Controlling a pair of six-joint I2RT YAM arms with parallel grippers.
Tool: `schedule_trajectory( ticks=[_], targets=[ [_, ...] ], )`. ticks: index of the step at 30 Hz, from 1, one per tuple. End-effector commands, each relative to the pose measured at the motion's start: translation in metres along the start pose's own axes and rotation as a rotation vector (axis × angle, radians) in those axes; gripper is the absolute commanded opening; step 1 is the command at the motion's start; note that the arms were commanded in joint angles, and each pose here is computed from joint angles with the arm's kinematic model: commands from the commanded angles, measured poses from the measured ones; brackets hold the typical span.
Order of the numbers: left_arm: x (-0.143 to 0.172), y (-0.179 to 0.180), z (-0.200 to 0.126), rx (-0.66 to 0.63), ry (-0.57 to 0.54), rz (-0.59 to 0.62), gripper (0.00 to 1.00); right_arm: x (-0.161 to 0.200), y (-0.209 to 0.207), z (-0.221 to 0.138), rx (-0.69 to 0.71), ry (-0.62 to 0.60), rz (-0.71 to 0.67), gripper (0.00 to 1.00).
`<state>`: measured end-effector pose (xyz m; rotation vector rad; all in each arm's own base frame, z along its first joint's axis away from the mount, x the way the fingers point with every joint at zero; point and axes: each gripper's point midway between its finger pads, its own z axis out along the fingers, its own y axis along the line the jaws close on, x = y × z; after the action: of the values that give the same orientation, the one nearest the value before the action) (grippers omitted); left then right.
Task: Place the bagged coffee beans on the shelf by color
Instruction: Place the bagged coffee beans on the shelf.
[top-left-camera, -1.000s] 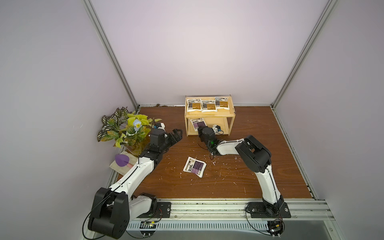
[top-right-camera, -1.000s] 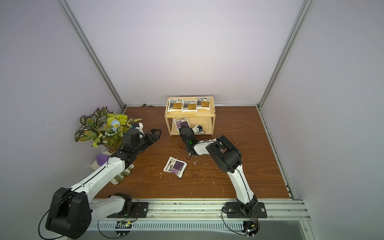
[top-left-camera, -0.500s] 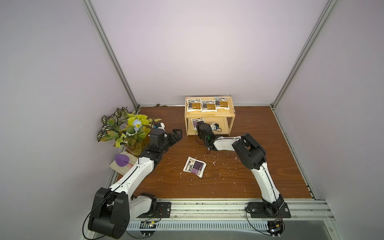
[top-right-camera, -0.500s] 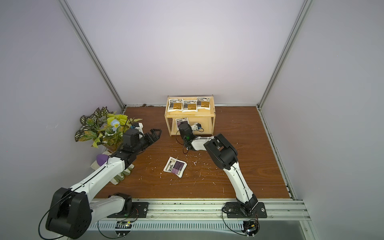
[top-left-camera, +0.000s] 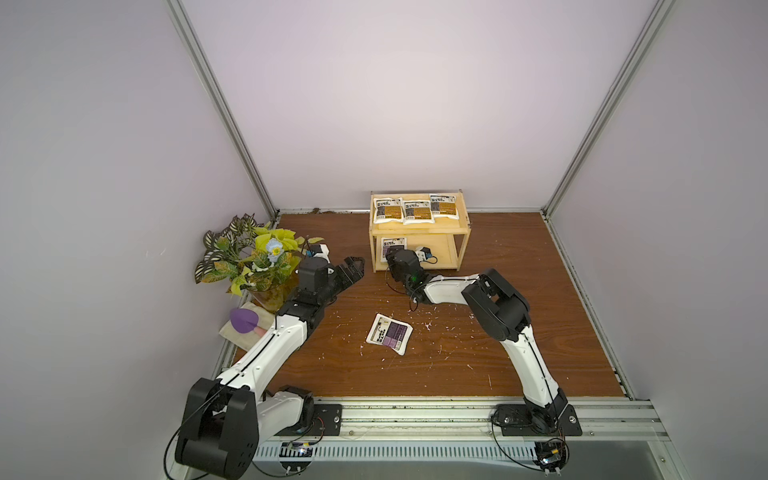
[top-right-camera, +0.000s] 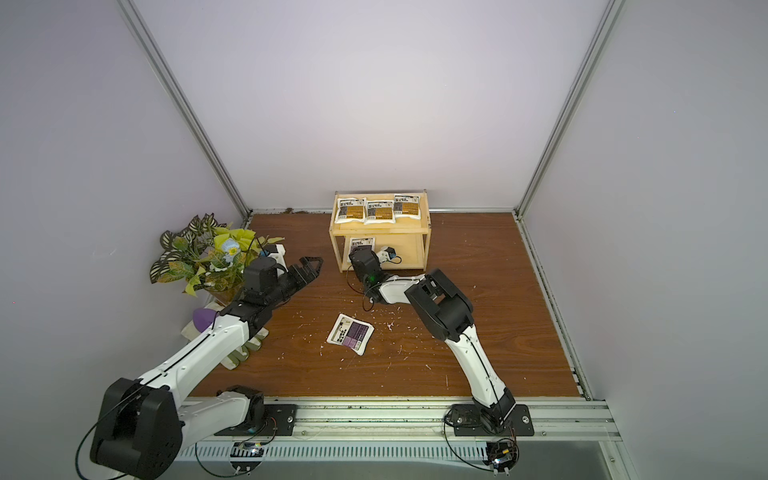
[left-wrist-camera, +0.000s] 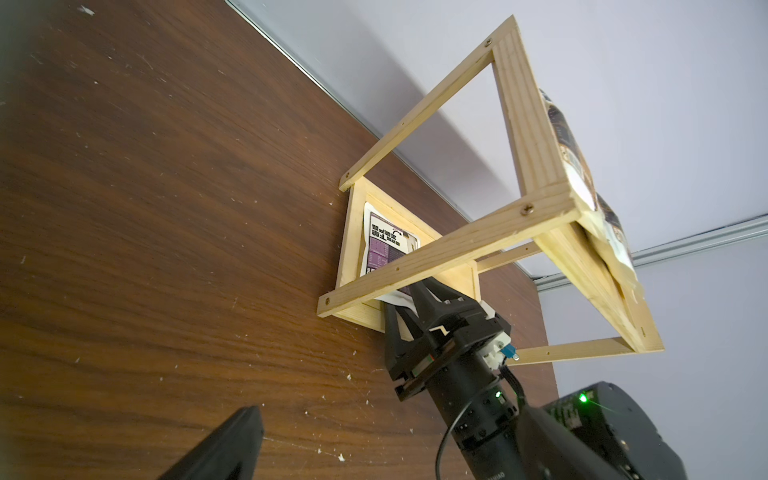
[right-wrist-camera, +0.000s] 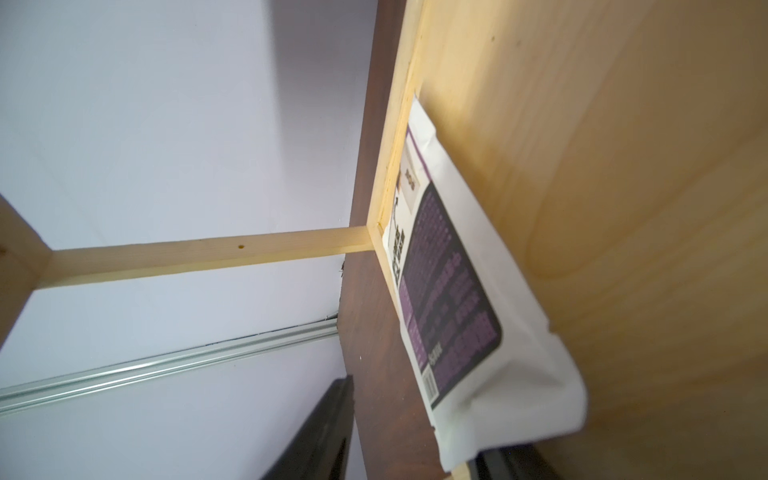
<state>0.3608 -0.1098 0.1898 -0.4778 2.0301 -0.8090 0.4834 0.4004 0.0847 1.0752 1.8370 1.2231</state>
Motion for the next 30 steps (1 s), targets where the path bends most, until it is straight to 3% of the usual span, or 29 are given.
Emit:
schedule_trajectory(
  ticks=[1,9,25,30],
  targets=[
    [-0.006,-0.001,-0.006,0.012,-0.029,0.017,0.99,0.004,0.040,-0.011,-0.067,0.027,-0.010,0.50],
    [-0.005,-0.001,-0.008,0.017,-0.032,0.007,1.00,0.009,0.044,-0.024,-0.052,0.069,-0.040,0.62],
    [-0.004,-0.001,-0.016,0.019,-0.029,0.005,1.00,0.017,0.041,-0.082,-0.077,0.150,-0.058,0.65],
    [0.009,0.004,-0.021,0.026,-0.003,-0.008,0.99,0.016,0.050,-0.118,-0.101,0.209,-0.158,0.65]
  ],
)
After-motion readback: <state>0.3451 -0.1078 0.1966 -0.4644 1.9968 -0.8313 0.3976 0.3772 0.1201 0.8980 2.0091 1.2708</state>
